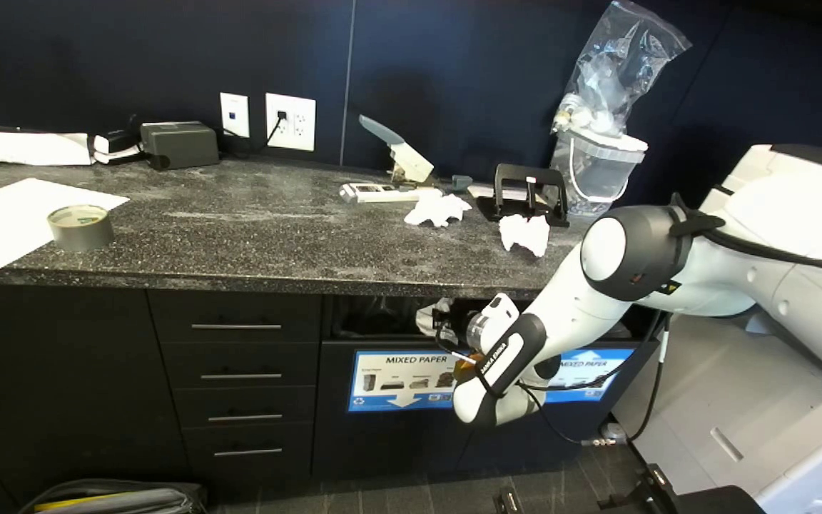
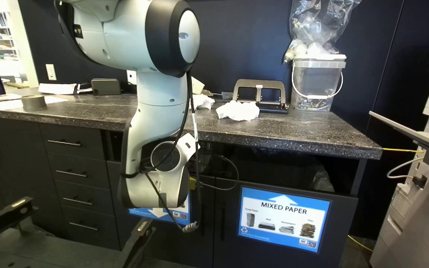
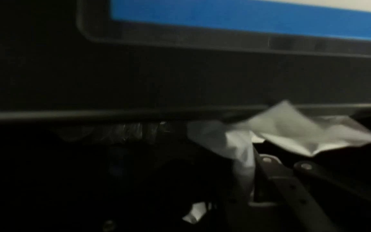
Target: Put two papers in the bin to the right and two in the left
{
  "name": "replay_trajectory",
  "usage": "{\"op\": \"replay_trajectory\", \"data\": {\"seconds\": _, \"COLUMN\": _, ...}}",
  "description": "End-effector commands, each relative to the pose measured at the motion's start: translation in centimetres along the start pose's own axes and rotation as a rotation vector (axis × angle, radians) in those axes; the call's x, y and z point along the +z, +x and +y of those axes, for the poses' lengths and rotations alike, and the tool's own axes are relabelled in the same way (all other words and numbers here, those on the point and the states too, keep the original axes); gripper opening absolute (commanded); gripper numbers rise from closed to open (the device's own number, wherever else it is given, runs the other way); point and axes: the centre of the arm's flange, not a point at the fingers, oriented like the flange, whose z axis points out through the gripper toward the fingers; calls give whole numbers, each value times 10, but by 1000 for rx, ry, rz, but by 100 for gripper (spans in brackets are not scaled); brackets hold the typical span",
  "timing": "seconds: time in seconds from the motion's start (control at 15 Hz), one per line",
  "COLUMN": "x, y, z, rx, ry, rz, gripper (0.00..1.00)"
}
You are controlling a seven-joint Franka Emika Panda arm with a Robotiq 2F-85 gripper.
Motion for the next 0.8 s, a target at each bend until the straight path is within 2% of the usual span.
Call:
{"op": "replay_trajectory", "data": {"seconds": 0.0, "x": 15, "y": -1, "z": -6, "rx": -12, "ry": 33, "rz": 37, "gripper": 46}}
{"op": "replay_trajectory", "data": {"seconds": 0.2, "x": 17, "y": 3, "z": -13, "rx": -15, "ry": 43, "rz": 45, "gripper": 71}}
{"op": "replay_trajectory", "data": {"seconds": 0.47, "x": 22, "y": 8, "z": -28, "rx": -35, "ry": 51, "rz": 72, "gripper": 99}}
{"op": "replay_trajectory", "data": {"seconds": 0.73, "x": 27, "y": 14, "z": -42, "rx": -42, "ry": 3, "rz": 115, "gripper": 100}}
